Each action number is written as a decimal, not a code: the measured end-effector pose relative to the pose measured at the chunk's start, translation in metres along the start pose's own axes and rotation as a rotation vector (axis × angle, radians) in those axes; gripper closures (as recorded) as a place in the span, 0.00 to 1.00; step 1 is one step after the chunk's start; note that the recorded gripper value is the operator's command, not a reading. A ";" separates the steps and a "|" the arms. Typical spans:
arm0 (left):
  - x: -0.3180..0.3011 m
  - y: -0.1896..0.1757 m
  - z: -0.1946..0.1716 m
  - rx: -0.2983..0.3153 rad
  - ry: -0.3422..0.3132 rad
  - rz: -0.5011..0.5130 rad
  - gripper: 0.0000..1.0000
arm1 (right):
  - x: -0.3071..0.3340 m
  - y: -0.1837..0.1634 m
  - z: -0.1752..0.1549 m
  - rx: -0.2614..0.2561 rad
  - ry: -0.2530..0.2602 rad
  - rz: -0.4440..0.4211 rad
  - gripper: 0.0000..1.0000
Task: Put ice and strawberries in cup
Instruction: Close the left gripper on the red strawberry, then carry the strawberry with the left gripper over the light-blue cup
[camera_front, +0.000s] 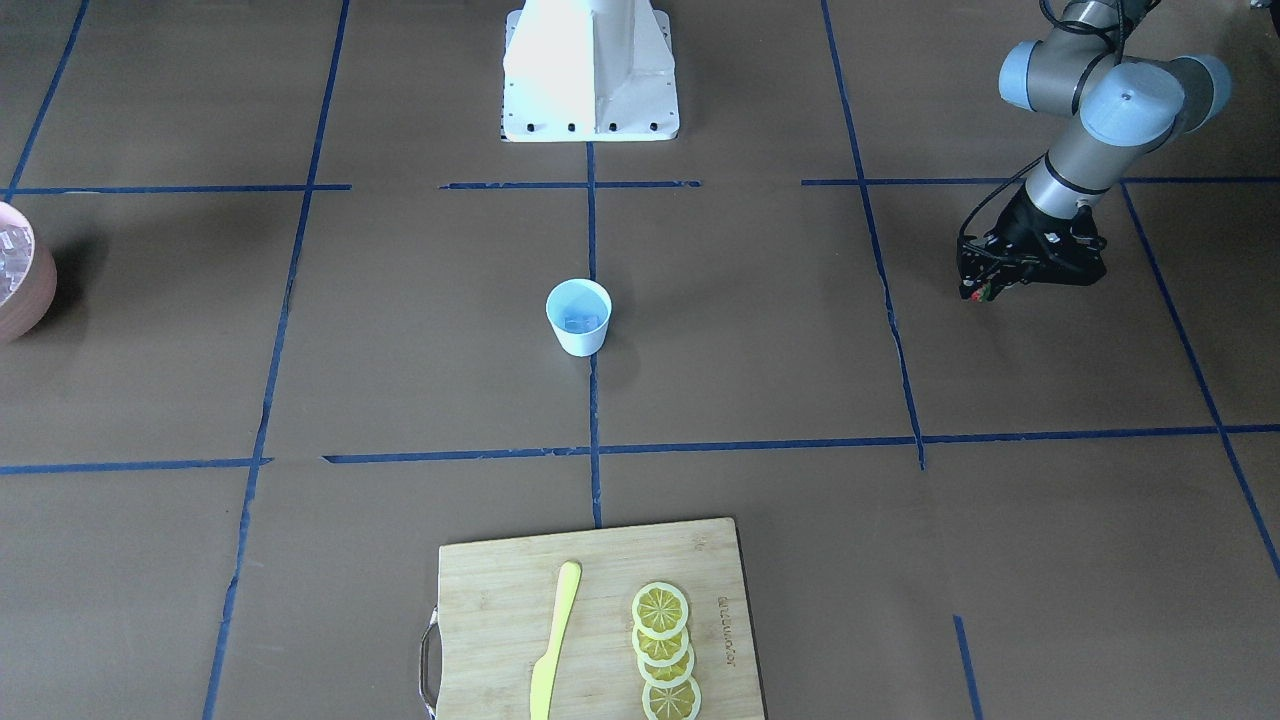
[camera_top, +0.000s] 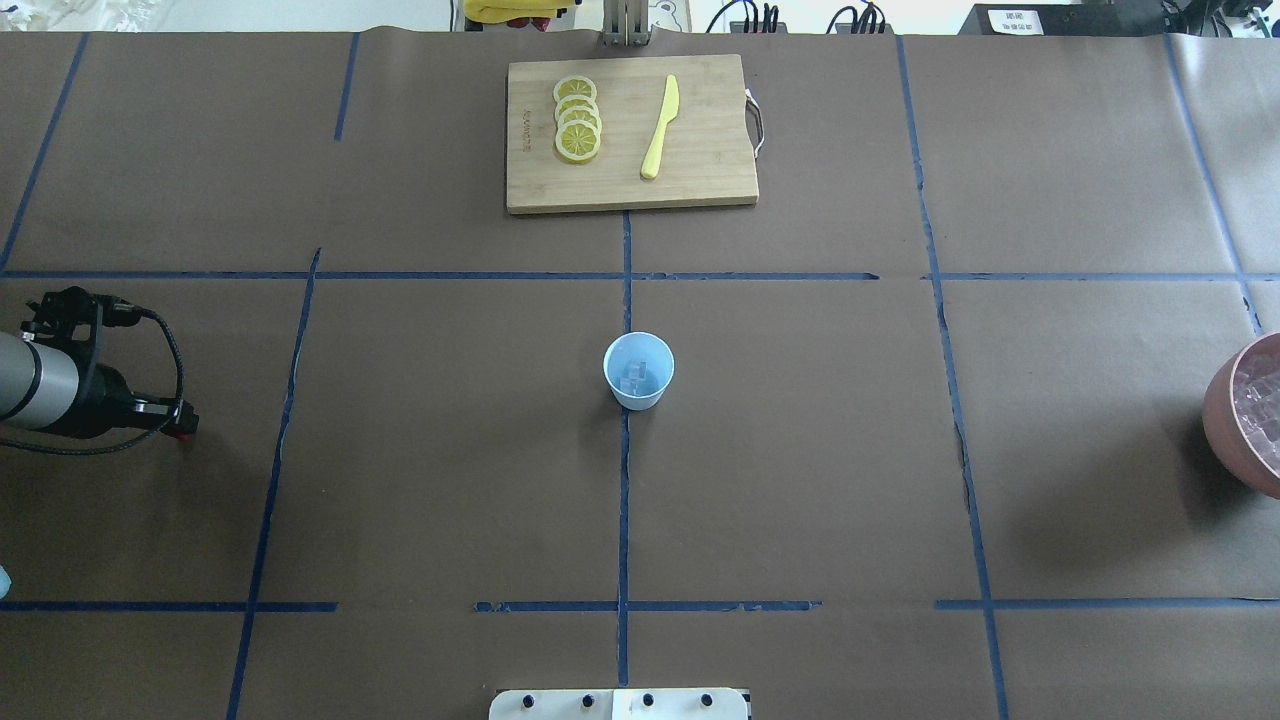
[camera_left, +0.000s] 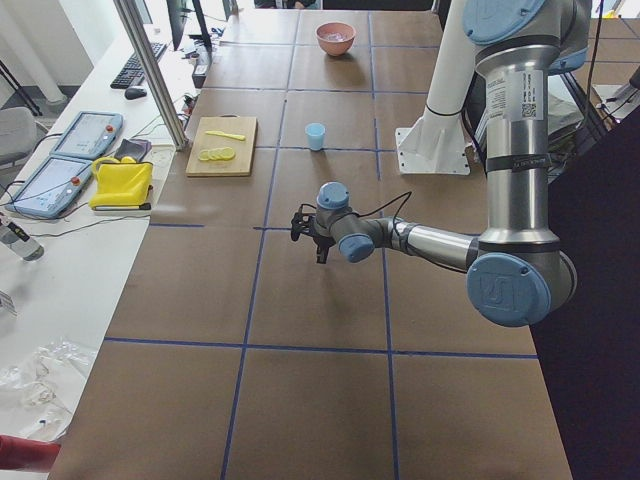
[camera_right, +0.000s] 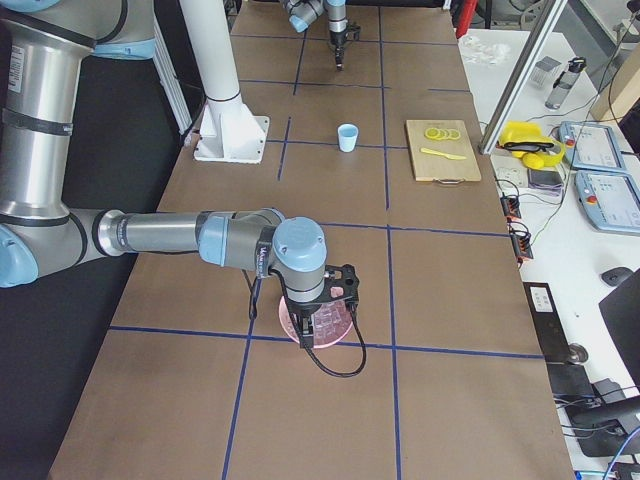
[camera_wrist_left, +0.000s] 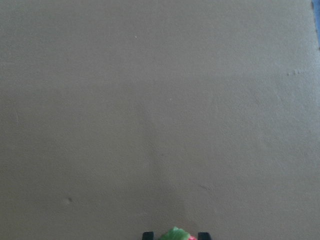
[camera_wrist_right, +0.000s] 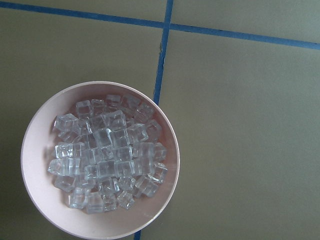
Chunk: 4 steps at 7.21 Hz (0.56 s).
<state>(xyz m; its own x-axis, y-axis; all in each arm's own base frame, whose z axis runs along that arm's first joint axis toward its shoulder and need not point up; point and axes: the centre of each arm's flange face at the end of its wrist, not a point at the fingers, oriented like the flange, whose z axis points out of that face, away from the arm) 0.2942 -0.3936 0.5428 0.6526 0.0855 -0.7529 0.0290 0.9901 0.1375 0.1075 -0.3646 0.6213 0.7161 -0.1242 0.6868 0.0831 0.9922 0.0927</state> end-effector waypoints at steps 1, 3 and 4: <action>0.015 -0.002 -0.011 -0.016 0.006 -0.002 0.99 | 0.000 0.000 0.000 0.000 0.000 0.000 0.01; 0.063 -0.016 -0.040 -0.029 0.004 -0.024 0.99 | 0.000 0.000 0.000 0.000 0.000 0.000 0.01; 0.096 -0.030 -0.053 -0.029 0.005 -0.060 0.99 | 0.000 0.000 0.000 -0.001 0.000 0.001 0.01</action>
<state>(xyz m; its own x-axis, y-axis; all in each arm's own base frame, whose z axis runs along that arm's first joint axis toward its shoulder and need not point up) 0.3161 -0.4094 0.4319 0.6467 0.0258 -0.7623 0.0466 0.9962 0.0732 0.1075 -0.3643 0.6217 0.7161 -0.1234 0.6870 0.0830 0.9923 0.0917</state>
